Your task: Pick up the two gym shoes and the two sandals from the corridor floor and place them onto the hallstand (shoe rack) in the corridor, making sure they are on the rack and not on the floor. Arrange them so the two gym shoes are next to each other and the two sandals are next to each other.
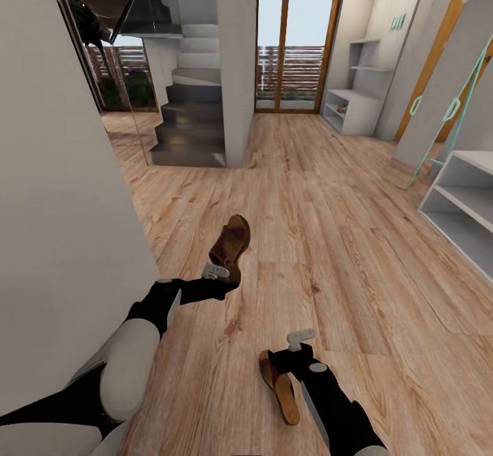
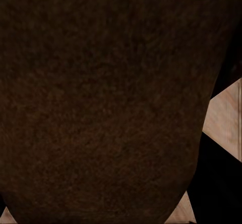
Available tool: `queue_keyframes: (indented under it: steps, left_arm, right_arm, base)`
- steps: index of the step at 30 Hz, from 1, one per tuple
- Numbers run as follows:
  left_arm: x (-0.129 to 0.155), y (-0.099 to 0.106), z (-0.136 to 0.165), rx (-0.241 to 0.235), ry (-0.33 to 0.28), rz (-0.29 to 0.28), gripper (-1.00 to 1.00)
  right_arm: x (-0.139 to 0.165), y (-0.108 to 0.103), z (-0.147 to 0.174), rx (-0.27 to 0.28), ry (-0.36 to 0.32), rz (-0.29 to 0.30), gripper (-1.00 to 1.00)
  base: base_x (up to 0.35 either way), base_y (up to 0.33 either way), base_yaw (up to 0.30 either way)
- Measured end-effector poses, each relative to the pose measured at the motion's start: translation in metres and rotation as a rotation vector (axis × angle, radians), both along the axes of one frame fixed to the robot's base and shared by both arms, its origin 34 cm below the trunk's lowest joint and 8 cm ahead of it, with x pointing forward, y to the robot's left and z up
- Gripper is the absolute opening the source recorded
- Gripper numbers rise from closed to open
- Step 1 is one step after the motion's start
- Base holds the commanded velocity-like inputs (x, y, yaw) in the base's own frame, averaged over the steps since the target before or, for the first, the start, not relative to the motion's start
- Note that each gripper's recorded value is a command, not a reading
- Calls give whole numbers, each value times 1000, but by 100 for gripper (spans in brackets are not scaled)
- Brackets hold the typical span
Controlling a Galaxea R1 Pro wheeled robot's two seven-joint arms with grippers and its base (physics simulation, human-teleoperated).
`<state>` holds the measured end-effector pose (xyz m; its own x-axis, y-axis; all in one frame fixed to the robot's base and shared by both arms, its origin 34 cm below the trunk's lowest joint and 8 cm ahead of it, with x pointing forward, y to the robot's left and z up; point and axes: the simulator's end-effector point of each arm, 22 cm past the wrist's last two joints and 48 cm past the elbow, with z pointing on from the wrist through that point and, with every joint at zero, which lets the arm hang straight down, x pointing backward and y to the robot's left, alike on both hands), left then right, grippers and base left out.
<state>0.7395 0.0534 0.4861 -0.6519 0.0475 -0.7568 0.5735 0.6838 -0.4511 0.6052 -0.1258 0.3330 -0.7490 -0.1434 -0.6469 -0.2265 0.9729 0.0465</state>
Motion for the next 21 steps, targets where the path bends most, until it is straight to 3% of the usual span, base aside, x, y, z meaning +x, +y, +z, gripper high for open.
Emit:
queue_keyframes:
  steps: [11, 16, 21]
  left_arm:
    - [-4, -1, -2, -5, -3, -10, -100]
    - [-4, -1, -3, -4, -5, -10, -100]
    - [-5, -1, -3, -4, -4, -10, -100]
  right_arm:
    - [-8, -2, -9, -6, 25, 1, 100]
    - [-9, -4, -10, -8, 27, 1, 100]
    - [-9, -4, -10, -8, 28, 1, 100]
  base:
    - [217, 0, 0]
    - [51, 0, -57]
    - [8, 0, -209]
